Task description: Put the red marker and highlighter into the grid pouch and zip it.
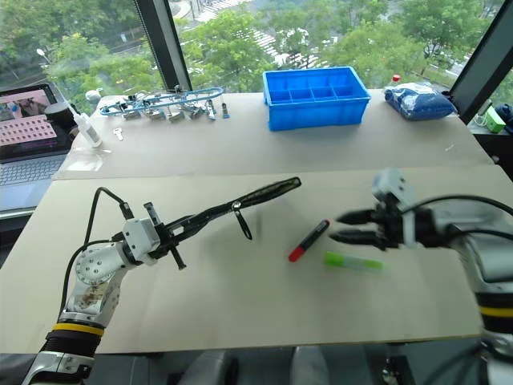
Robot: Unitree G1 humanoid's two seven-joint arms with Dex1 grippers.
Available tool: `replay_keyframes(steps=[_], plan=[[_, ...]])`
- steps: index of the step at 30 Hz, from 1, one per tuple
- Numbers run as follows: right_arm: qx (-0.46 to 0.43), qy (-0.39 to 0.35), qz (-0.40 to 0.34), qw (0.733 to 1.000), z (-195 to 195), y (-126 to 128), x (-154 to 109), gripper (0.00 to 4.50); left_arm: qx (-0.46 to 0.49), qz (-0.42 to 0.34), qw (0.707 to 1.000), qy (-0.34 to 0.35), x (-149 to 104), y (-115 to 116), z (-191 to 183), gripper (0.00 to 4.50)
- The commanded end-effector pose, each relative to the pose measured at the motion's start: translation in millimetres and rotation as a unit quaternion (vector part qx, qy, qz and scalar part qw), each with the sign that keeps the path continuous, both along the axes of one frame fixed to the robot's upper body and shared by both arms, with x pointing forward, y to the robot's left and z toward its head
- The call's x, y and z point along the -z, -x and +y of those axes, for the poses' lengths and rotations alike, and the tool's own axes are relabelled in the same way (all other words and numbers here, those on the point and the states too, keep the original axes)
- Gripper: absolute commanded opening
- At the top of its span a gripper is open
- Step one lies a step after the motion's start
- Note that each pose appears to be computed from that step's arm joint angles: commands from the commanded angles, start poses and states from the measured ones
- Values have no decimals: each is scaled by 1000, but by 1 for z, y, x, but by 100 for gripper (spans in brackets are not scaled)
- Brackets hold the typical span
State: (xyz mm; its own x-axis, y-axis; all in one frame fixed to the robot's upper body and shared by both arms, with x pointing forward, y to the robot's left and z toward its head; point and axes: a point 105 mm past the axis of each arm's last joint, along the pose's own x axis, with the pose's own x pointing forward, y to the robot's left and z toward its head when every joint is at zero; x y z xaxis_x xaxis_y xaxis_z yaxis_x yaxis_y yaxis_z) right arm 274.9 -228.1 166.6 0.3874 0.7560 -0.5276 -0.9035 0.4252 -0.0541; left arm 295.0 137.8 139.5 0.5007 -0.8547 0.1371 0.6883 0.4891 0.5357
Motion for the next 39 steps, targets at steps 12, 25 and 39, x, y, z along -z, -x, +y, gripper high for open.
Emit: replay_keyframes(steps=[12, 25, 39], plan=[[-56, 104, -21, 993, -19, -15, 33, 246, 22, -9, 1000, 8, -10, 11, -5, 0], [-92, 156, -6, 983, -21, -24, 58, 246, 7, -8, 1000, 13, -11, 13, -3, 0], [-66, 158, -32, 985, -23, -33, 55, 100, 6, -10, 1000, 12, -12, 9, -3, 0]])
